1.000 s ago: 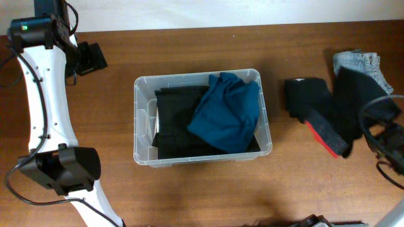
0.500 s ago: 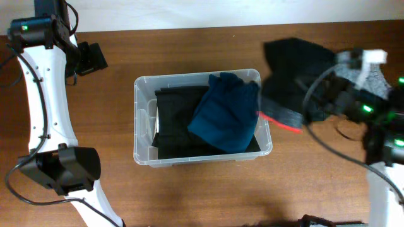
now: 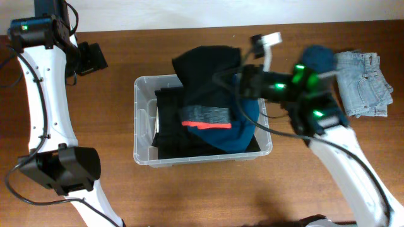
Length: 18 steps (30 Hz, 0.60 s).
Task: Pack container
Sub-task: 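Lower the black leggings into the container on top of the teal garment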
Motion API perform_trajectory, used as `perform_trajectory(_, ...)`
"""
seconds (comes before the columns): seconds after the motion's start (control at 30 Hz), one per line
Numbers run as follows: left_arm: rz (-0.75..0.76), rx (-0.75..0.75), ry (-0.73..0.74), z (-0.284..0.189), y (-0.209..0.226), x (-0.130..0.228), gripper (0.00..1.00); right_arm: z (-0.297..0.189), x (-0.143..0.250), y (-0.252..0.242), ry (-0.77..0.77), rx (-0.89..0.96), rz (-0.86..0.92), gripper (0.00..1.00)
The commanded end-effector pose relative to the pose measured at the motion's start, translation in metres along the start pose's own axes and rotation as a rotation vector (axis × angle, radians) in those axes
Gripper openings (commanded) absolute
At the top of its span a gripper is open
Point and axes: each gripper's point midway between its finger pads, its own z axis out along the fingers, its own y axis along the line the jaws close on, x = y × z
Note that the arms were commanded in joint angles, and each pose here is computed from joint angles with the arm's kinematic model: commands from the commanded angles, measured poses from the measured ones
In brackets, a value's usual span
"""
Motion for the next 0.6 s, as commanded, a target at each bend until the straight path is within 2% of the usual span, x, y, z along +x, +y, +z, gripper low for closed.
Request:
perform_trajectory(0.0, -0.014, 0.009, -0.002, -0.003, 0.001, 0.001, 0.99, 0.028, 0.004, -0.008, 0.034, -0.012, 0.012, 0.04)
perform_trajectory(0.3, -0.015, 0.009, -0.002, -0.003, 0.001, 0.001, 0.99, 0.086, 0.031, -0.01, 0.137, -0.113, 0.066, 0.04)
perform_trajectory(0.57, -0.015, 0.009, -0.002, -0.003, 0.001, 0.001, 0.99, 0.106, 0.046, -0.008, 0.123, -0.088, 0.051, 0.04)
